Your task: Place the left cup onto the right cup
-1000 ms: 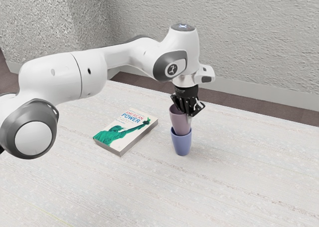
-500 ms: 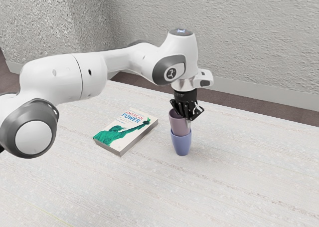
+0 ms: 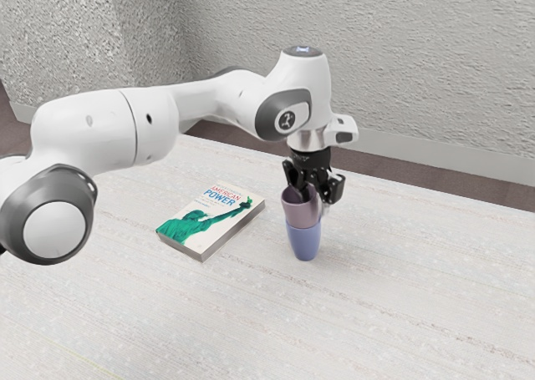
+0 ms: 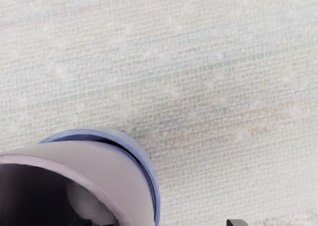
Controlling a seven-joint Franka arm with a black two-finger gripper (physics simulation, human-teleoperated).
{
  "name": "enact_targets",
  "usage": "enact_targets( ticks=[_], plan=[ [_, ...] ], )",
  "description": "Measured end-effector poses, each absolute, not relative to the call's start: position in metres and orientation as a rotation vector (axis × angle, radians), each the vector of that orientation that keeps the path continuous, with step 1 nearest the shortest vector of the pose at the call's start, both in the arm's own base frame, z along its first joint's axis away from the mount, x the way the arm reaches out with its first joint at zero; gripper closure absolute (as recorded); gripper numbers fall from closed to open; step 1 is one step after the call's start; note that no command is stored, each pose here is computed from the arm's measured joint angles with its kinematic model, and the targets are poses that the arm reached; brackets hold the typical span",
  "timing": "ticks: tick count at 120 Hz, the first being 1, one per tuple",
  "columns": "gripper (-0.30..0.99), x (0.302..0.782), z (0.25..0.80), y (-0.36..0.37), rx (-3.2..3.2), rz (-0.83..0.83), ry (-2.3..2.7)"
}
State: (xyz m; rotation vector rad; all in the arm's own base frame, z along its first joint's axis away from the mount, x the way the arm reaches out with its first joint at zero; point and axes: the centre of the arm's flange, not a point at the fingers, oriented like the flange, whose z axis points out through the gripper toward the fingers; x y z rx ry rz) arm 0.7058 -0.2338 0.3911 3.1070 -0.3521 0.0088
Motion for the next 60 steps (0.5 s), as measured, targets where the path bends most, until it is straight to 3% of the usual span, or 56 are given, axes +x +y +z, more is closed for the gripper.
enact_targets(
  ticks=[60],
  plan=[
    [0.06, 0.651, 0.469, -0.253, 3.13, 0.066, -0.433]
  ],
)
